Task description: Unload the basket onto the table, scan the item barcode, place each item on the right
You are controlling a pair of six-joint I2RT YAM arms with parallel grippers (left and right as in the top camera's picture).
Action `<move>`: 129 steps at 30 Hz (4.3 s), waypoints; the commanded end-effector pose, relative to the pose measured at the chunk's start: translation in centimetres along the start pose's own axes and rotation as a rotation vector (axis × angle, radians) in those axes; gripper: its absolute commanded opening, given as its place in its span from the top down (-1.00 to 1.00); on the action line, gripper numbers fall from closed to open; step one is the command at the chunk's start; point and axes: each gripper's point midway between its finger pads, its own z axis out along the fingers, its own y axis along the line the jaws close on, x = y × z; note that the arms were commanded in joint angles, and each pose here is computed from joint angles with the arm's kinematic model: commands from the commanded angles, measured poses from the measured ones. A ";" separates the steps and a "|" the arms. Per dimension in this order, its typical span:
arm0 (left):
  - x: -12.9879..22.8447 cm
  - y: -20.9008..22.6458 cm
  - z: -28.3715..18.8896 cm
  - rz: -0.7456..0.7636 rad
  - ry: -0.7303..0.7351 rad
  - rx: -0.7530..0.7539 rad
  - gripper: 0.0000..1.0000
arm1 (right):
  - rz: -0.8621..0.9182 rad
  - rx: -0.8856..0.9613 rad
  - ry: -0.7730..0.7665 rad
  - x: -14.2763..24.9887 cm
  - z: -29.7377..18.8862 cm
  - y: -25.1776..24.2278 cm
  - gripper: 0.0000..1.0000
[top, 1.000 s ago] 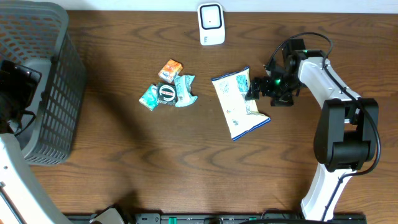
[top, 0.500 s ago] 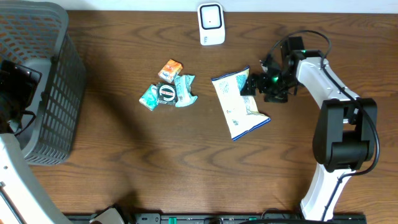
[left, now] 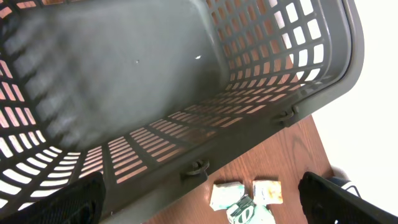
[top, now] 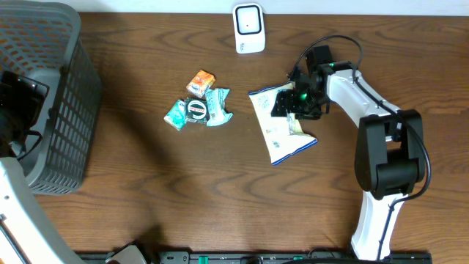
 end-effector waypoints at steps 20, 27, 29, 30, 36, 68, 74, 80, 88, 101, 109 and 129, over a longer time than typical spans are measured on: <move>-0.3 -0.1 -0.6 -0.009 -0.020 0.005 -0.95 | -0.050 -0.648 -0.071 -0.9 -8.6 8.1 0.98; -0.3 -0.1 -0.6 -0.009 -0.020 0.006 -0.96 | -0.123 -0.742 -0.180 -1.5 -13.7 9.4 0.98; -0.3 -0.1 -0.6 -0.009 -0.020 0.005 -0.95 | -0.131 -0.828 -0.173 -1.3 -15.0 10.6 0.98; -0.3 -0.1 -0.6 -0.009 -0.020 0.006 -0.95 | -0.148 -0.882 -0.171 -1.2 -15.7 11.2 0.98; -0.3 -0.1 -0.6 -0.009 -0.020 0.005 -0.95 | -0.094 -1.007 -0.136 -2.0 -18.0 12.7 0.98; -0.3 -0.1 -0.6 -0.009 -0.020 0.005 -0.95 | 0.063 -0.905 -0.298 -5.5 -22.5 15.4 0.97; -0.3 -0.1 -0.6 -0.009 -0.020 0.005 -0.96 | 0.060 -0.902 -0.298 -5.4 -22.4 15.7 0.98; -0.3 -0.1 -0.6 -0.009 -0.020 0.005 -0.96 | 0.053 -0.900 -0.295 -5.4 -22.2 16.0 0.98; -0.3 -0.1 -0.6 -0.009 -0.020 0.005 -0.95 | 0.053 -0.900 -0.295 -5.3 -22.2 16.0 0.98; -0.3 -0.1 -0.6 -0.009 -0.020 0.005 -0.95 | 0.049 -0.888 -0.303 -5.4 -21.9 16.1 0.98; -0.3 -0.1 -0.6 -0.009 -0.020 0.005 -0.96 | 0.026 -0.877 -0.315 -5.4 -21.6 16.4 0.98; -0.3 -0.1 -0.6 -0.009 -0.020 0.005 -0.95 | -0.075 0.793 -0.504 -3.1 -14.8 -0.4 0.97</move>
